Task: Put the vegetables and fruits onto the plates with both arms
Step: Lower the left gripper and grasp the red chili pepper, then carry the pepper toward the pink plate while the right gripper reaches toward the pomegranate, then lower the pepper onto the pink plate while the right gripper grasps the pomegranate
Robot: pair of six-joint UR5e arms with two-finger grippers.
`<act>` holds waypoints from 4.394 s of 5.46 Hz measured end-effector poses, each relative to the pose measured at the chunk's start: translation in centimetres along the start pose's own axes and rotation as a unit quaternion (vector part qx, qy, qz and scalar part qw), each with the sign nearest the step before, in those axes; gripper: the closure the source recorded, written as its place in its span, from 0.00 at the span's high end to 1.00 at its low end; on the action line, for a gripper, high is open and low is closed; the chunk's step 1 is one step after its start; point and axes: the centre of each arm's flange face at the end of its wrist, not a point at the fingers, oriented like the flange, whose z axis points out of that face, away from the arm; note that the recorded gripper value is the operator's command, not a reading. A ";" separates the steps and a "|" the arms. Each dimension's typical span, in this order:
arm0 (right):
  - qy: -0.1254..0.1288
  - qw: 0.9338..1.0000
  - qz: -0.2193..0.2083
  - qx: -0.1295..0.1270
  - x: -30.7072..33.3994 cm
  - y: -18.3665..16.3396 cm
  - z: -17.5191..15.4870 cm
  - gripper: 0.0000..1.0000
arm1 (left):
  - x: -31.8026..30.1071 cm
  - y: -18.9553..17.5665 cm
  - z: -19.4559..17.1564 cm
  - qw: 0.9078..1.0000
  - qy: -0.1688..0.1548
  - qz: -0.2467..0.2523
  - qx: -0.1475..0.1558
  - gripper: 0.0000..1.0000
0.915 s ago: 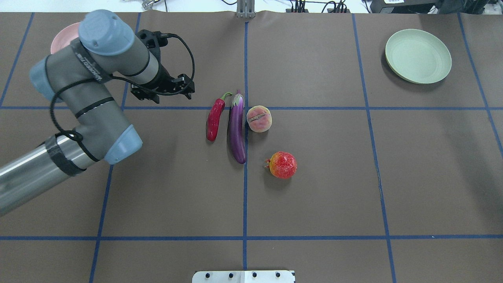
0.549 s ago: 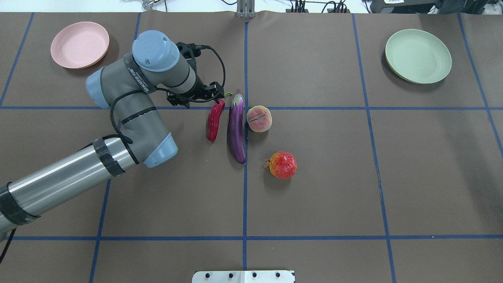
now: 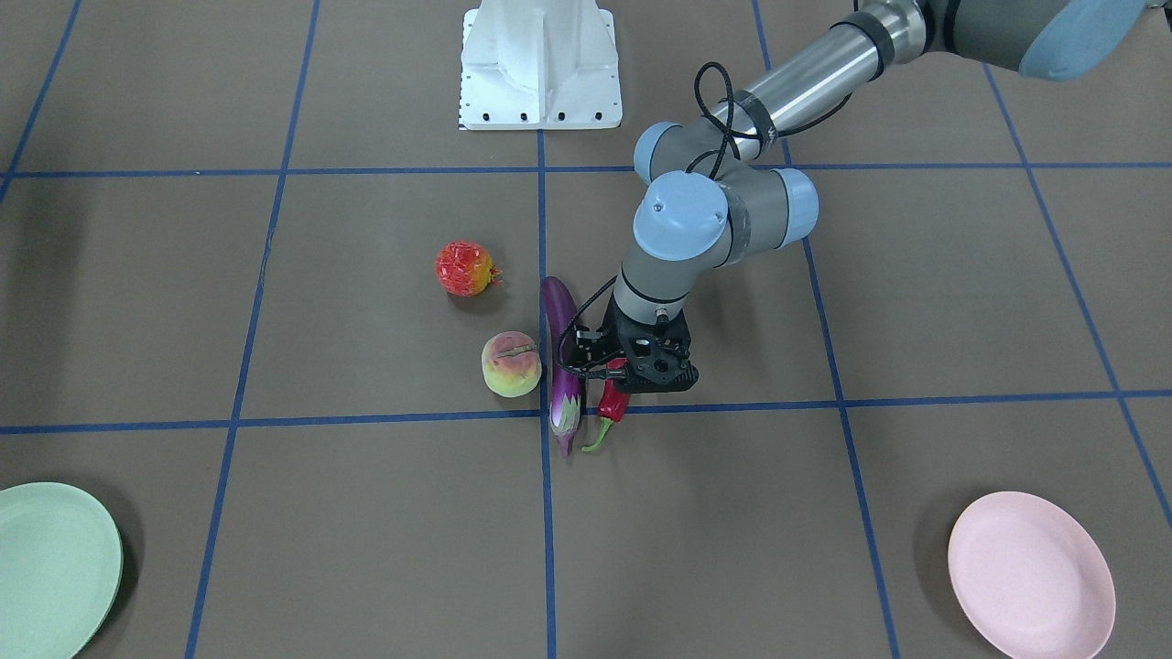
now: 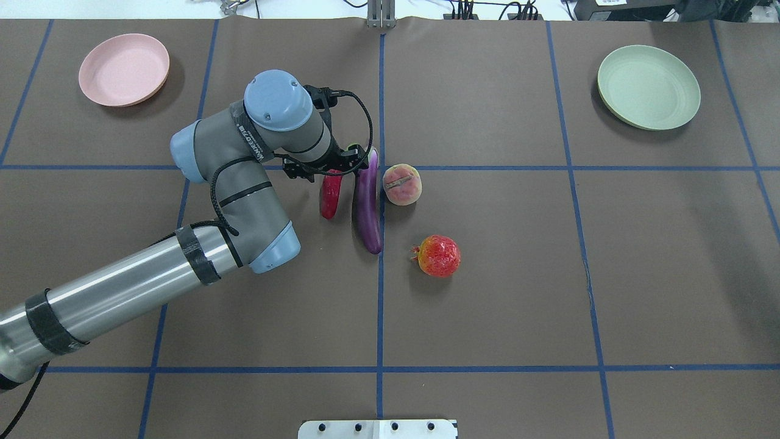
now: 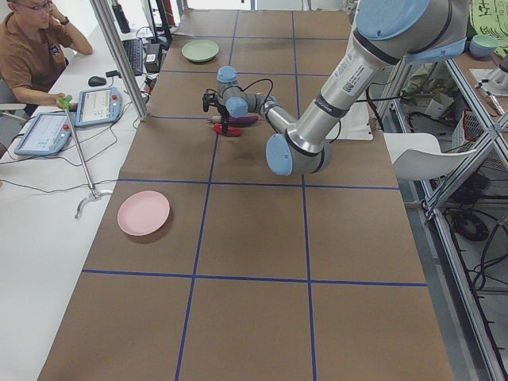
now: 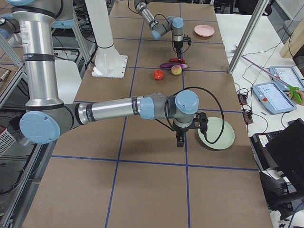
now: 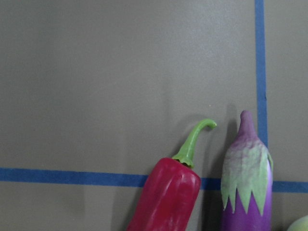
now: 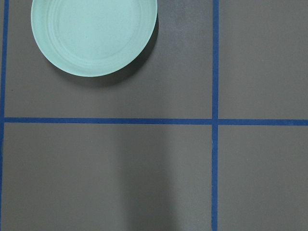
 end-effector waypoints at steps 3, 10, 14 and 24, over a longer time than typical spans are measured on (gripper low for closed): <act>0.000 1.000 0.000 0.000 0.0 0.0 0.0 1.00 | -0.5 -0.2 0.4 1.000 -0.004 0.000 -0.001 0.91; -0.001 1.000 0.000 0.000 0.0 0.0 0.0 1.00 | -0.7 0.6 1.7 1.000 -0.013 0.000 -0.010 0.00; -0.017 1.000 0.016 0.006 -7.7 -2.6 -0.6 0.99 | -4.6 -5.5 -5.8 0.999 0.014 -0.031 0.001 0.00; -0.012 0.999 0.036 -0.036 -54.7 11.1 18.5 1.00 | -30.5 -15.3 -18.3 0.999 -0.049 0.012 0.012 0.00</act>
